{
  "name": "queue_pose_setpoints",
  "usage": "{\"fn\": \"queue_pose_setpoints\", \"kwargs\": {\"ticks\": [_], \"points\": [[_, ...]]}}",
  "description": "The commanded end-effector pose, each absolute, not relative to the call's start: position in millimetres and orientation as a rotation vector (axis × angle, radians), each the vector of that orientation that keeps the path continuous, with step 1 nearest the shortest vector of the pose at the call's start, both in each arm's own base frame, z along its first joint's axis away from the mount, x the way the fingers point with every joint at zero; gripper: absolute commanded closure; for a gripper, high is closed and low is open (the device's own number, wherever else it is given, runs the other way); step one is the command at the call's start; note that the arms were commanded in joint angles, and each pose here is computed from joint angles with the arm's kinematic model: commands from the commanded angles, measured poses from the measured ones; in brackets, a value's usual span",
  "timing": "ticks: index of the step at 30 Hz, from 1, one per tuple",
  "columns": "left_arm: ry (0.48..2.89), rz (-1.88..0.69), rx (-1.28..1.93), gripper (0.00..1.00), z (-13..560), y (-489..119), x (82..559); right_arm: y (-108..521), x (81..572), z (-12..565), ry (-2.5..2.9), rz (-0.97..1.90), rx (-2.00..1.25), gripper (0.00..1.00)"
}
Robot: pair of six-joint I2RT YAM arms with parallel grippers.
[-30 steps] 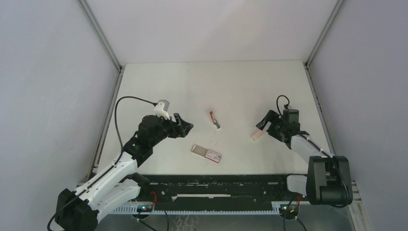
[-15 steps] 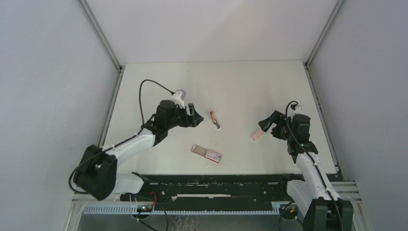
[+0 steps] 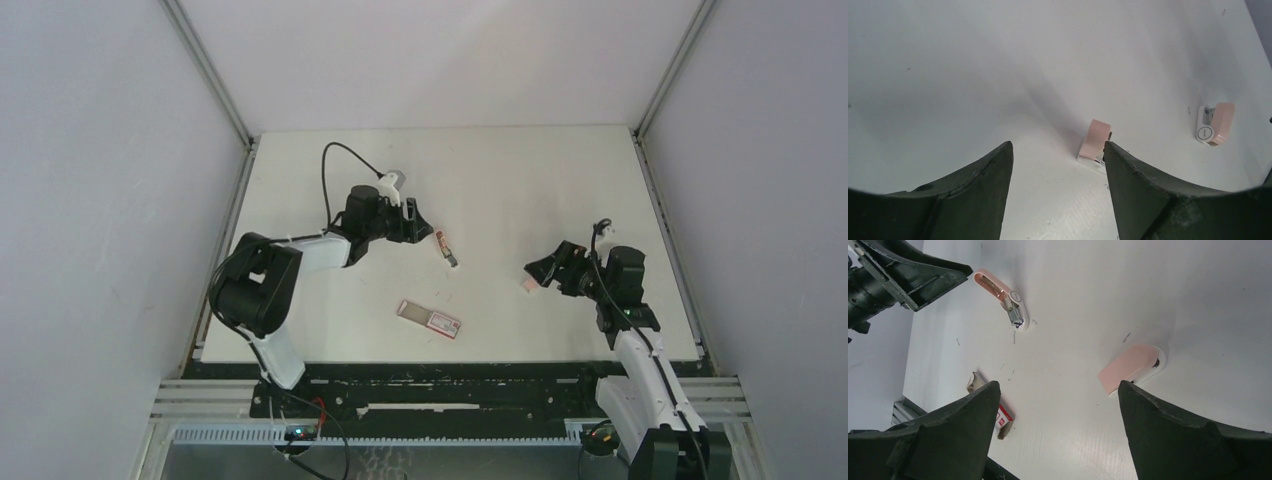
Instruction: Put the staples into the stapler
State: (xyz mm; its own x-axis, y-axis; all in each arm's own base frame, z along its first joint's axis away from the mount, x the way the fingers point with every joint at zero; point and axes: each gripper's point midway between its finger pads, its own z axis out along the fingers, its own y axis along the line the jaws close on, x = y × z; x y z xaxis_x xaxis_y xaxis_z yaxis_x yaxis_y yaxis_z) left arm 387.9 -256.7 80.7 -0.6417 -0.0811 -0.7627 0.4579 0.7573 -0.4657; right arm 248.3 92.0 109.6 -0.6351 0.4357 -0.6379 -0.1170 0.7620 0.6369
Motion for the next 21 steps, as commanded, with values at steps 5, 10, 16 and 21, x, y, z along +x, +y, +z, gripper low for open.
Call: {"fn": "queue_pose_setpoints", "kwargs": {"ticks": [5, 10, 16, 21], "points": [[1.961, -0.995, 0.475, 0.32, 113, -294, 402, 99, 257, 119, 2.060, 0.874, 0.150, 0.14], [1.960, -1.032, 0.528, 0.34, 109, -305, 398, 100, 258, 117, 2.066, 0.881, 0.151, 0.14], [1.985, -1.077, 0.580, 0.46, 100, -319, 393, 101, 258, 114, 2.076, 0.888, 0.151, 0.15], [1.991, -1.081, 0.596, 0.57, 98, -322, 389, 101, 258, 114, 2.076, 0.889, 0.151, 0.15]]}}
